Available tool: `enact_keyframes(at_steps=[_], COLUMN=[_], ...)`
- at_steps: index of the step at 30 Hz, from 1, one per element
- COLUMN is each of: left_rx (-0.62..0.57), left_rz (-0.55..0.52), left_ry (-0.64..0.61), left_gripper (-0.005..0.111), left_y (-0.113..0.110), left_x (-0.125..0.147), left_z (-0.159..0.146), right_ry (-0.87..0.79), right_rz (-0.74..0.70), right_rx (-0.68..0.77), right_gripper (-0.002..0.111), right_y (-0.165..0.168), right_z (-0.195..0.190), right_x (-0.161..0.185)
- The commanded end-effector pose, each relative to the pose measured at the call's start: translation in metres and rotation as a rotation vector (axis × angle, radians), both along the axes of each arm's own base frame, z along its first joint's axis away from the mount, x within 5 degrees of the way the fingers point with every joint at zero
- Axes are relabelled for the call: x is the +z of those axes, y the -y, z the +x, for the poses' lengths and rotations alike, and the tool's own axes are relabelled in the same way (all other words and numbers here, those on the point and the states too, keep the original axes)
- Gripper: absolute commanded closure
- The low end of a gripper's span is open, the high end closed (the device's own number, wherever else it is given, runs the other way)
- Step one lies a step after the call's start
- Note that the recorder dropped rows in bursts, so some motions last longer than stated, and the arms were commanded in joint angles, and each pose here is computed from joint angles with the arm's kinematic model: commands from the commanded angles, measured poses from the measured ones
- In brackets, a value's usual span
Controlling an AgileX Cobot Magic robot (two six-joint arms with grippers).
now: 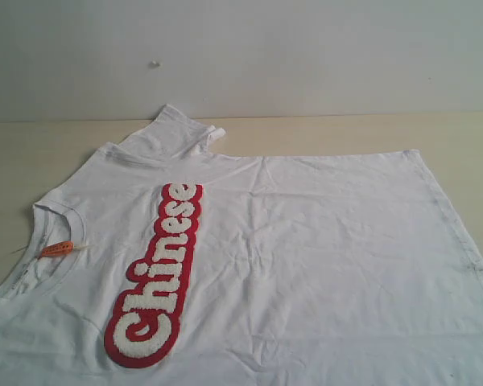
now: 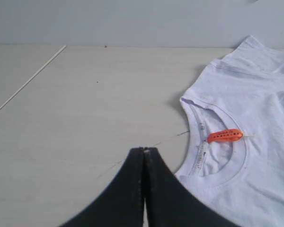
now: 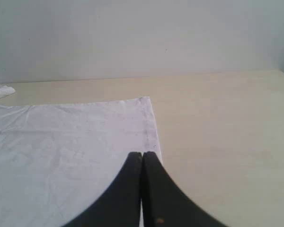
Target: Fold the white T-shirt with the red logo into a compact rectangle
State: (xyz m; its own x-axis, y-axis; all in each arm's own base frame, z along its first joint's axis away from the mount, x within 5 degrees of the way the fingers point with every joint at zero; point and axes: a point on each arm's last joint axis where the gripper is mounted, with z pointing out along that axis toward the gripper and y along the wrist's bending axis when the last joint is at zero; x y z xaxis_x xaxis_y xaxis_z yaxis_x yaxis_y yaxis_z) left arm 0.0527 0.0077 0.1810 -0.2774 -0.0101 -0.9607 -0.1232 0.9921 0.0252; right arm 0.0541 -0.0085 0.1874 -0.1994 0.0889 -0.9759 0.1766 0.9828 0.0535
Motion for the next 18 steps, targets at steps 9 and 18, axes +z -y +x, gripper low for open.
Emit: enact_keyframes(at_steps=[9,18], left_rx=[0.001,0.007], left_rz=[0.006,-0.057], left_ry=[0.008,0.061], left_gripper=[0.107,0.107], left_y=[-0.0002,0.0008], left_x=[-0.0001,0.0038], left_z=[-0.0001,0.001], right_ry=[0.015,0.015], right_rz=[-0.012,-0.012], right_rx=[-0.004,-0.004], right_gripper=[0.108,0.108], right_y=[0.0003,0.0003], right_z=[-0.0001,-0.0001], right_x=[0.0001,0.0001])
